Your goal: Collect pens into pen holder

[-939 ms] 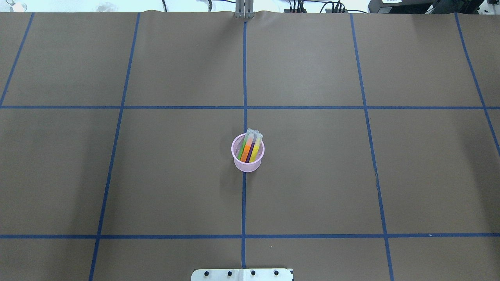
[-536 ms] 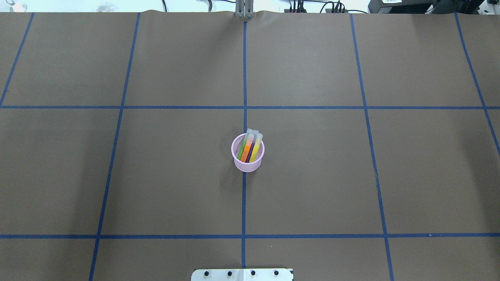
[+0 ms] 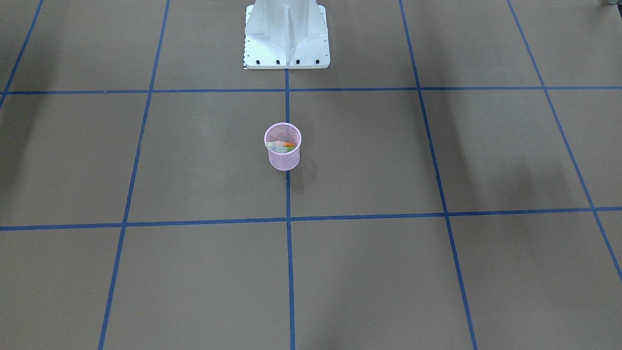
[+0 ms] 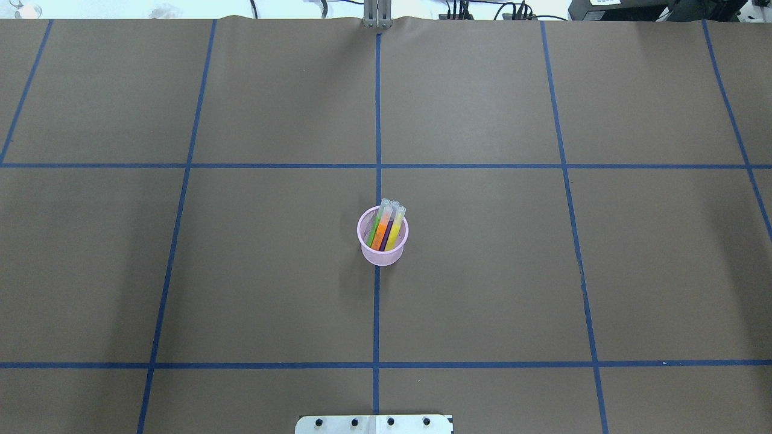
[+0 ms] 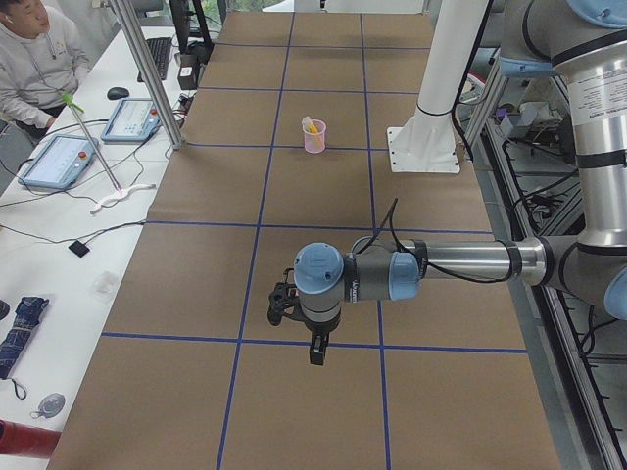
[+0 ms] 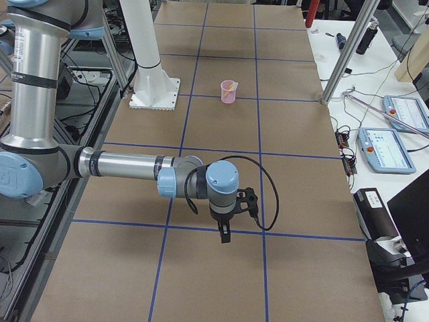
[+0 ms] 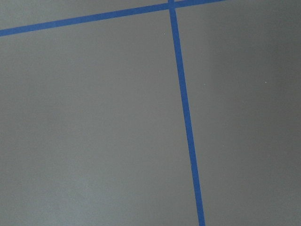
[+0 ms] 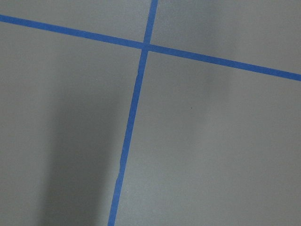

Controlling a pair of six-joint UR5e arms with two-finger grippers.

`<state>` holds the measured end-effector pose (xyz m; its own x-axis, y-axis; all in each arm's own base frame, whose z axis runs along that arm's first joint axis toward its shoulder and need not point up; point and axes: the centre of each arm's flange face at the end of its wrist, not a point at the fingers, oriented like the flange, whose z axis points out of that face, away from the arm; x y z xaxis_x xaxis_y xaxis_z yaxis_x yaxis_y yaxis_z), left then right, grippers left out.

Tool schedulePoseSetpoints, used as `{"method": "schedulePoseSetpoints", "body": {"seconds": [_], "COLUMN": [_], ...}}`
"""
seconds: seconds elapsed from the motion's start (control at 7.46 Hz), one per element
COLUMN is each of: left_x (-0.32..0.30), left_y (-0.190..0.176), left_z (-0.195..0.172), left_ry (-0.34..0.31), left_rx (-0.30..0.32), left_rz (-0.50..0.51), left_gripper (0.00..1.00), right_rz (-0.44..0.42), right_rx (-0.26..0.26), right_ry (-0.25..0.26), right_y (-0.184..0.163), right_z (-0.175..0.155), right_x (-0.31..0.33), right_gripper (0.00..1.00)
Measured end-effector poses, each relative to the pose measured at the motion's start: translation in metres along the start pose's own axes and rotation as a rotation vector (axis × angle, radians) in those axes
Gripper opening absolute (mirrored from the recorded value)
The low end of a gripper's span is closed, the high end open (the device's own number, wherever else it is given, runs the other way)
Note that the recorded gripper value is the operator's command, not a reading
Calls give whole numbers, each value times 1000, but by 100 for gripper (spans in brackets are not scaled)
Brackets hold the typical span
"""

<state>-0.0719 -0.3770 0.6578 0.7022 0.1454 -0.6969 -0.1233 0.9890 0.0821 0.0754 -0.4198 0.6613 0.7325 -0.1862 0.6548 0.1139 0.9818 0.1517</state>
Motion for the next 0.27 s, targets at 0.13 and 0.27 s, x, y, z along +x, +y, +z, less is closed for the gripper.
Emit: {"method": "schedulePoseSetpoints", "body": {"seconds": [0.13,0.27], "left_x": [-1,-1], "left_y": [1,1], "left_z": [1,1], "left_ry": [-1,-1], "left_rx": [-2,-3], "left_rz": [-3,-4], "left_gripper": [100,100], "right_rz": [-2,-3], "right_rx": [2,2], "right_ry": [1,1], "right_y": [-1,-2], "right_z": [-1,-1], "right_x": [-1,-1], "right_gripper": [100,100]}}
